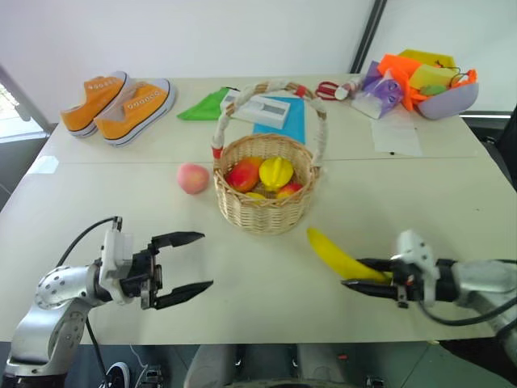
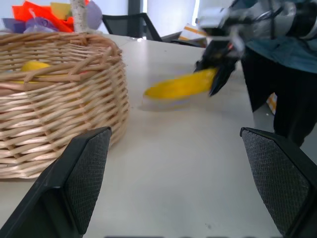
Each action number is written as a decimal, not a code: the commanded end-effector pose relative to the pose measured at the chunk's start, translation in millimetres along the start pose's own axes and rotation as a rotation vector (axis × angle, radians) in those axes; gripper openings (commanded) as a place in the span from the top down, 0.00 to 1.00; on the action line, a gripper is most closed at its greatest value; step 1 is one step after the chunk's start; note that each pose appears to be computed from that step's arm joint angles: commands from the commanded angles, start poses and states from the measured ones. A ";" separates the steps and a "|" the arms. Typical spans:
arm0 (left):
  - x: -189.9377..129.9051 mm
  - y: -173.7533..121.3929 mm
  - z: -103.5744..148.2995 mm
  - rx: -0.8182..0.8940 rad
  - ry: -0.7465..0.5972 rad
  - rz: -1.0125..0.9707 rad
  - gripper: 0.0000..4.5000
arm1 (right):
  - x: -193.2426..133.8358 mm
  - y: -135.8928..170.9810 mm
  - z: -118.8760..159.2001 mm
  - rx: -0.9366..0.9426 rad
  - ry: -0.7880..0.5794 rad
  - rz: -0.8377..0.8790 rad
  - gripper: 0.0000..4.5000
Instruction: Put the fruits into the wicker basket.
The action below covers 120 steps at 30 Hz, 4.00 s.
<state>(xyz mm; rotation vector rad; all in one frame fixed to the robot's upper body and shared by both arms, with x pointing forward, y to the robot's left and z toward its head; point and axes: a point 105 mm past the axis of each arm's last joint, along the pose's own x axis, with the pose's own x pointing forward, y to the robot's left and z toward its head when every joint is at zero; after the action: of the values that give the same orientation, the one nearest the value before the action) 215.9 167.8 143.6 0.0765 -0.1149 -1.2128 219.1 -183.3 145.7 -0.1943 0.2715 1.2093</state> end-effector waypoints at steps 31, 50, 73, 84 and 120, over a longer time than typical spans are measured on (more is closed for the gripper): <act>12.2 52.0 4.9 0.059 -0.117 0.362 0.00 | 106.8 -66.0 127.6 -0.231 -0.197 -0.220 0.01; 7.3 136.1 6.4 0.052 -0.054 0.767 0.00 | 49.0 -7.6 74.3 -0.477 -0.048 -0.013 0.01; 42.6 161.5 -37.4 -0.030 0.153 0.836 0.00 | 46.2 -16.6 71.9 -0.460 -0.038 -0.094 0.01; 33.8 164.9 -36.9 0.001 0.159 0.870 0.30 | 40.7 -21.2 76.1 -0.396 -0.114 -0.128 0.00; 137.6 57.7 64.6 -0.109 -0.277 0.234 0.19 | 13.4 -30.9 77.0 -0.227 -0.221 -0.207 0.00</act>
<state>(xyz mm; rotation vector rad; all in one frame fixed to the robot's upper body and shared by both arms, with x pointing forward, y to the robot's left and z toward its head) 309.3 59.1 212.7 -0.2194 -0.2449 -0.9971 264.8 -159.3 201.7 -0.2582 -0.0247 1.0539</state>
